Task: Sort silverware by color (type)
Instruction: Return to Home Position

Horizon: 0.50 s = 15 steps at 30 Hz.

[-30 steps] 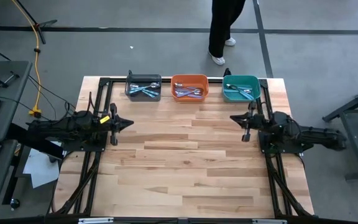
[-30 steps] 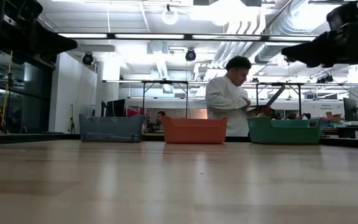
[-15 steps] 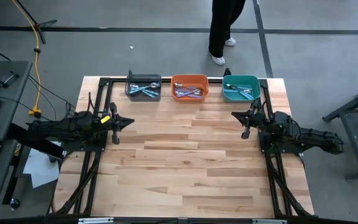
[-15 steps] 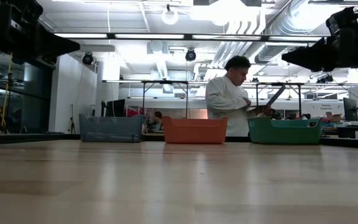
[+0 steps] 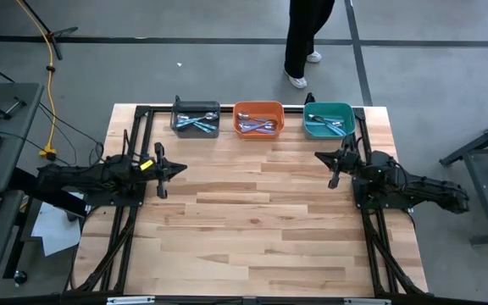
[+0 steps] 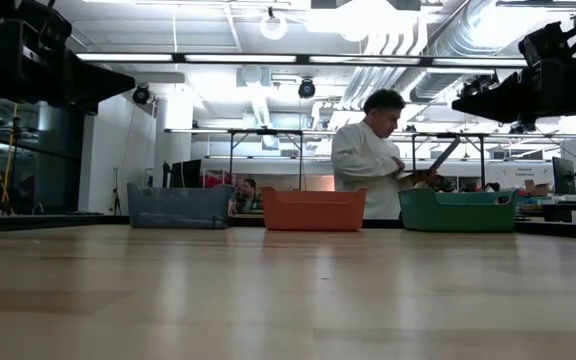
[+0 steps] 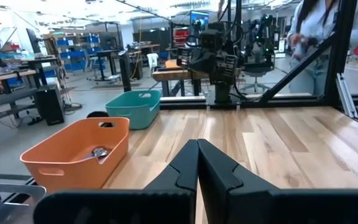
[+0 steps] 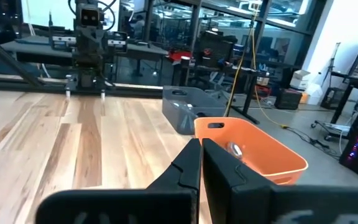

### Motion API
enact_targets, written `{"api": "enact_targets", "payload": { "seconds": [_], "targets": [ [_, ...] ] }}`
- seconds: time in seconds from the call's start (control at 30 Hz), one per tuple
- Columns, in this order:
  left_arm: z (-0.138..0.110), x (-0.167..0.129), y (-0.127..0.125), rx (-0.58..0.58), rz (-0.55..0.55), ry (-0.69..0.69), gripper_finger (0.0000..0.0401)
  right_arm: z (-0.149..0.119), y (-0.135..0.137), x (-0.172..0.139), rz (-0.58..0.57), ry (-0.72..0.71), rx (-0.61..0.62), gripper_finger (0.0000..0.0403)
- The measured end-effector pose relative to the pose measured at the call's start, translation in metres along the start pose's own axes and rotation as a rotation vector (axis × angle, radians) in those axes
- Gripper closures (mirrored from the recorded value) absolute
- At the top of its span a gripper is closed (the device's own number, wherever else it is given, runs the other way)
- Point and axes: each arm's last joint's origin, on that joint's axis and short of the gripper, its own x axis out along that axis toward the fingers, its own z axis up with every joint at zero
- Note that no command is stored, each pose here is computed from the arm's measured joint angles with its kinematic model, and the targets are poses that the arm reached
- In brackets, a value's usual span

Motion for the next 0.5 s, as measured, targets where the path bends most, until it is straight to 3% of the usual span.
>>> {"api": "enact_targets", "payload": {
  "seconds": [0.37, 0.5],
  "targets": [
    [-0.0025, 0.0018, -0.0006, -0.036, -0.003, 0.03, 0.0401, -0.0003, -0.0006, 0.0001, -0.007, 0.002, -0.044, 0.0403],
    [-0.0025, 0.0019, -0.0006, -0.047, -0.003, 0.03, 0.0401, -0.0003, -0.0006, 0.0001, -0.007, 0.002, -0.01, 0.0402]
  ]
}}
